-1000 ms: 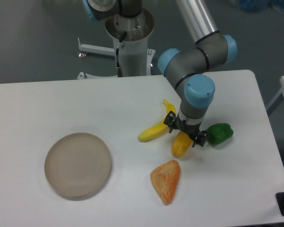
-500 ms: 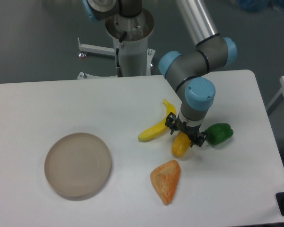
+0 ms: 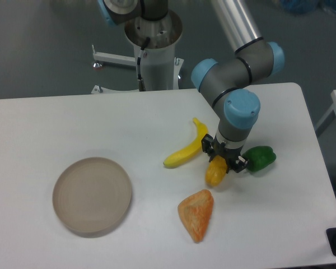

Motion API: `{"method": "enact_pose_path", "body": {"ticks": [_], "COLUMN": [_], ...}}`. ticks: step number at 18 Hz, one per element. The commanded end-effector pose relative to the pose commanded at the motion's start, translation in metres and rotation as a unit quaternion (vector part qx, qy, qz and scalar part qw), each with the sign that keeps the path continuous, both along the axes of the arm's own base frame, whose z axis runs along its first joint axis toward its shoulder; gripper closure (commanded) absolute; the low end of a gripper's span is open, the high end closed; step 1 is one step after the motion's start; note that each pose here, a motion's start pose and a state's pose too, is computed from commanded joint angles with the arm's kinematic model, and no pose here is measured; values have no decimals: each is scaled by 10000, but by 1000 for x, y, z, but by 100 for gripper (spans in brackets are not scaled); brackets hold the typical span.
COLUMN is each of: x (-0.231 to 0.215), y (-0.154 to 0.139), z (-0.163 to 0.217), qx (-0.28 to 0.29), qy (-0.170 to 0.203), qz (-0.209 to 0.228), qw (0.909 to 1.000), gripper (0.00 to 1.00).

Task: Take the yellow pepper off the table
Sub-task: 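Lift the held yellow pepper up off the table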

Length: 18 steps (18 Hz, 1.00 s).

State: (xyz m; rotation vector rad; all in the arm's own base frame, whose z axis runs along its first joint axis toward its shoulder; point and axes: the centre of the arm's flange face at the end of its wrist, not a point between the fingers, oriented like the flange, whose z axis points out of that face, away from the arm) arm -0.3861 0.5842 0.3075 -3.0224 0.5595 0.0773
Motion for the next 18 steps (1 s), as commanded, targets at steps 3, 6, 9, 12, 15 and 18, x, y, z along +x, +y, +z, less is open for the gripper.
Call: {"method": "enact_pose_path", "body": {"ticks": [3,6,9,12,15,18], "x": [23,57,89,111,115,113], "y": [24,52,71,82,85,87], "z": [55,96,114,121,124,120], "qx": [334,410,332,313,310,269], "qy": [366,853,1212,1266,1296,1298], "qz": [-415,-834,-1080,-1270,-1447,-1598], "qw": [9979,9920,9862,9833,9805,9782], "gripper": [60,60,60,60,60,60]}}
